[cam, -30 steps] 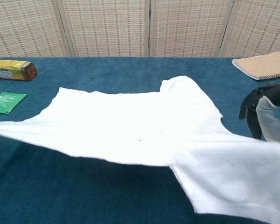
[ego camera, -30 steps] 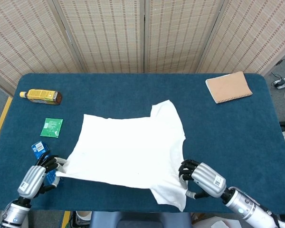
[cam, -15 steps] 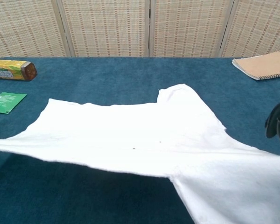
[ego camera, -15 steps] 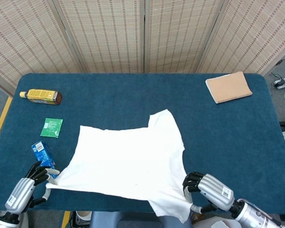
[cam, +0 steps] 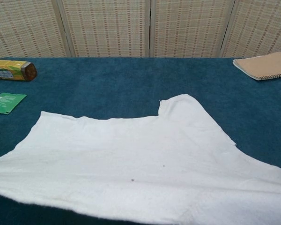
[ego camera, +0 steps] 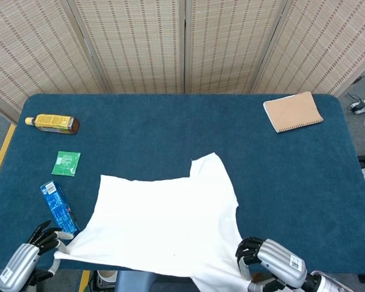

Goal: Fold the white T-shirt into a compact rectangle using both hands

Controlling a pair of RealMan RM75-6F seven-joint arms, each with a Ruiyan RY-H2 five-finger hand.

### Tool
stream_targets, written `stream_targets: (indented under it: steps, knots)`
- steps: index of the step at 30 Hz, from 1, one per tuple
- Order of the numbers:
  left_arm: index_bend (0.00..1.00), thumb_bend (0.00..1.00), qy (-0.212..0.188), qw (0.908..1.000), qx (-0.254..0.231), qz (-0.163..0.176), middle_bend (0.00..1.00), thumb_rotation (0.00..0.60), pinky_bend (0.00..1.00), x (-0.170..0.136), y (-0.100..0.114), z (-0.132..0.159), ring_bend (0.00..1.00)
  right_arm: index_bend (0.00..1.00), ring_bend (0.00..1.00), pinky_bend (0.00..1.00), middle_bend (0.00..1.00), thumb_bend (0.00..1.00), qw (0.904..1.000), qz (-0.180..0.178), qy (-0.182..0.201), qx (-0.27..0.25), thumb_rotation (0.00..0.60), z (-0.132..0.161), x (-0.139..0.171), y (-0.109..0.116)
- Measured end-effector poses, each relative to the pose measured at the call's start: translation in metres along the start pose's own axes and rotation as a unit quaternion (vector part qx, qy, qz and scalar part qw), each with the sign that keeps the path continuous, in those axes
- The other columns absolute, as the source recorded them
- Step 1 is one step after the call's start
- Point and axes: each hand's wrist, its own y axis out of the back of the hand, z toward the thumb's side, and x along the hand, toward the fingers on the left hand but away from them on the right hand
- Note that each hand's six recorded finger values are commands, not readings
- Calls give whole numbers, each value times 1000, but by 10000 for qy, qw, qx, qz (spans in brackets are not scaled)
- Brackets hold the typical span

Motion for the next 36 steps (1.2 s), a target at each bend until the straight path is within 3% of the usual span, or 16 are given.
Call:
stream_targets:
  steps: [8, 14, 36]
  knots:
    - [736, 598, 159, 9999, -24, 40, 328, 600, 17, -21, 3, 0, 199, 816, 317, 243, 534, 468, 9999, 104, -50, -68, 600, 9, 13, -5]
    - [735, 599, 214, 9998, 7, -20, 328, 600, 17, -18, 0, -4, 199, 816, 318, 243, 536, 469, 9998, -81, -186, -47, 600, 3, 12, -1]
    - [734, 599, 201, 9929, 838, -824, 328, 600, 17, 77, -29, -28, 193, 816, 318, 245, 536, 474, 9904, -847, -1082, 163, 600, -63, -21, -9]
